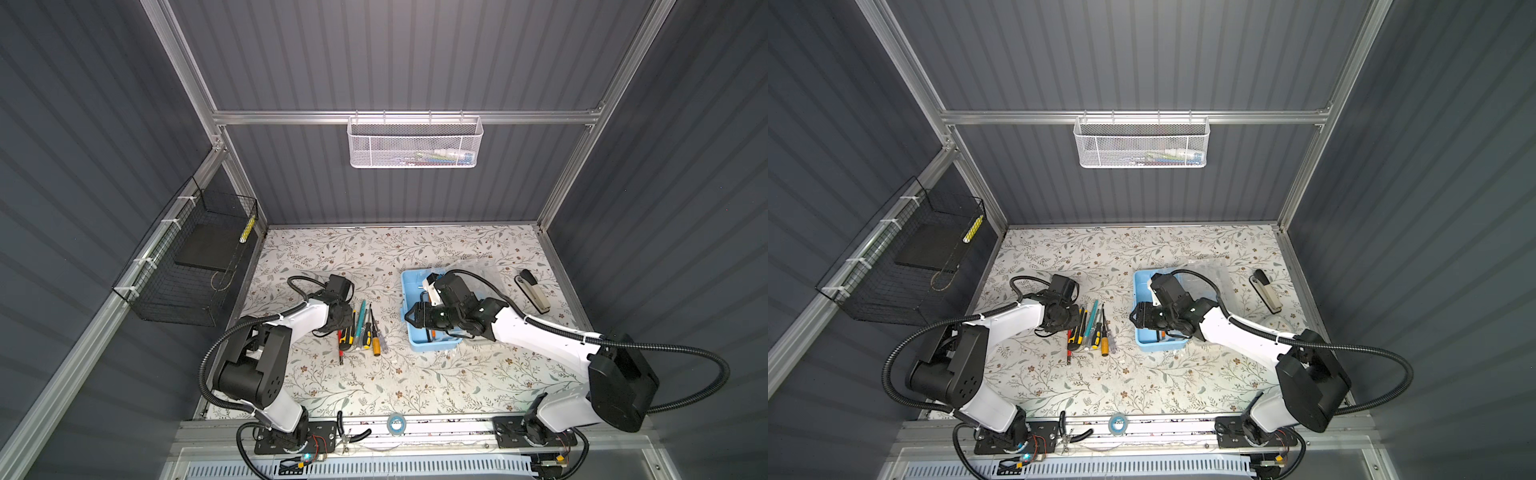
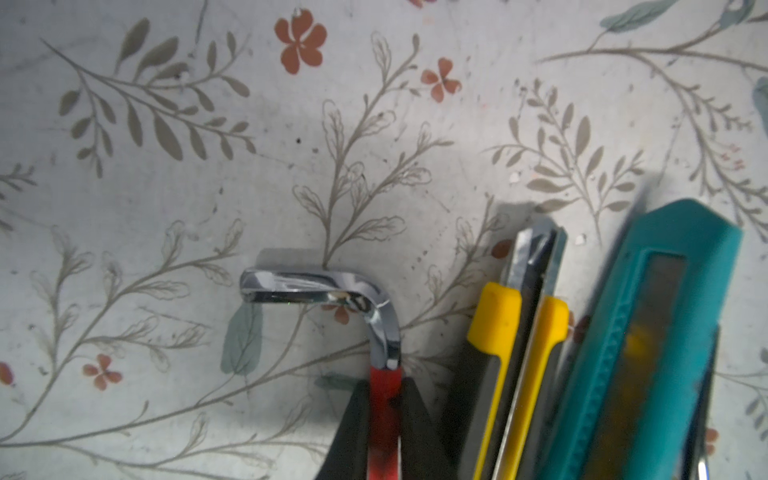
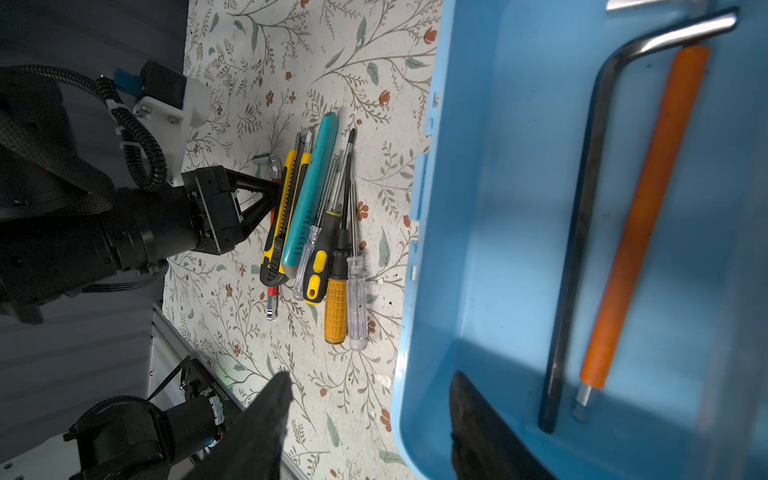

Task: Pack the tool kit
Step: 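Move the left gripper back to the red-handled hex key and grasp it, then lift the red-handled hex key with the left gripper toward the box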

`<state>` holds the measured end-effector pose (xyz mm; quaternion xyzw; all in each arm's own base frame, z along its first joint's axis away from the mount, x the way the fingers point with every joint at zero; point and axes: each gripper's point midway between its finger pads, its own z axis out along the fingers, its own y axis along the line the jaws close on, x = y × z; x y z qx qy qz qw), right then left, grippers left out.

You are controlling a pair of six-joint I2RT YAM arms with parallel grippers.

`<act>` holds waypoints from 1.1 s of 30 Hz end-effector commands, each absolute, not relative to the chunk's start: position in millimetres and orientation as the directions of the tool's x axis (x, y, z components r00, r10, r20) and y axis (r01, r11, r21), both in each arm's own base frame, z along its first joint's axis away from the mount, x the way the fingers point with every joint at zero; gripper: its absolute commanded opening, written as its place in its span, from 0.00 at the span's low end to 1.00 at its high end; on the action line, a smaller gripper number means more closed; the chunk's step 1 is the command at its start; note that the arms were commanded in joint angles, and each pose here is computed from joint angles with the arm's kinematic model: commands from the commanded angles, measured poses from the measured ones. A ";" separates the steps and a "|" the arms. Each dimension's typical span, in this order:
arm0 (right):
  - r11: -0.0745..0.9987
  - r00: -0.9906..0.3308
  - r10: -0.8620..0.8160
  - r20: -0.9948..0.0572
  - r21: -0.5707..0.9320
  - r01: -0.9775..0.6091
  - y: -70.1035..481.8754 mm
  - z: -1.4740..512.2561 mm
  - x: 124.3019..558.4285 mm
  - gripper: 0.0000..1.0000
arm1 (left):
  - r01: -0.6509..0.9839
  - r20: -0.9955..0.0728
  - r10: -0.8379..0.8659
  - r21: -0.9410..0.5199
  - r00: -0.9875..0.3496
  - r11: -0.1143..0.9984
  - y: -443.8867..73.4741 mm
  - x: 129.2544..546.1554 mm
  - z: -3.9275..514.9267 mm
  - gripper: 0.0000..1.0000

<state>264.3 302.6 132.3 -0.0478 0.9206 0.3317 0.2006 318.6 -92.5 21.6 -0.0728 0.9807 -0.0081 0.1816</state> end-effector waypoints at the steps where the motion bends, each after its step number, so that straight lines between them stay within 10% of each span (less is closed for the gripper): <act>1: 0.769 -0.917 0.045 -0.396 0.600 -0.221 306.0 132.4 263.9 0.61 | -0.151 -0.315 -0.152 -0.027 -0.937 0.988 -88.0 309.4 8.7 0.14; 21: 0.759 -0.914 0.070 -0.399 0.616 -0.211 308.4 130.1 269.0 0.62 | -0.181 -0.547 -0.120 0.059 -0.829 0.982 -64.3 338.5 103.1 0.00; 33: 0.755 -0.834 0.238 -0.498 0.635 -0.163 259.6 176.0 286.8 0.62 | 0.012 -0.719 -0.108 -0.159 -0.687 0.987 -168.7 342.6 222.3 0.00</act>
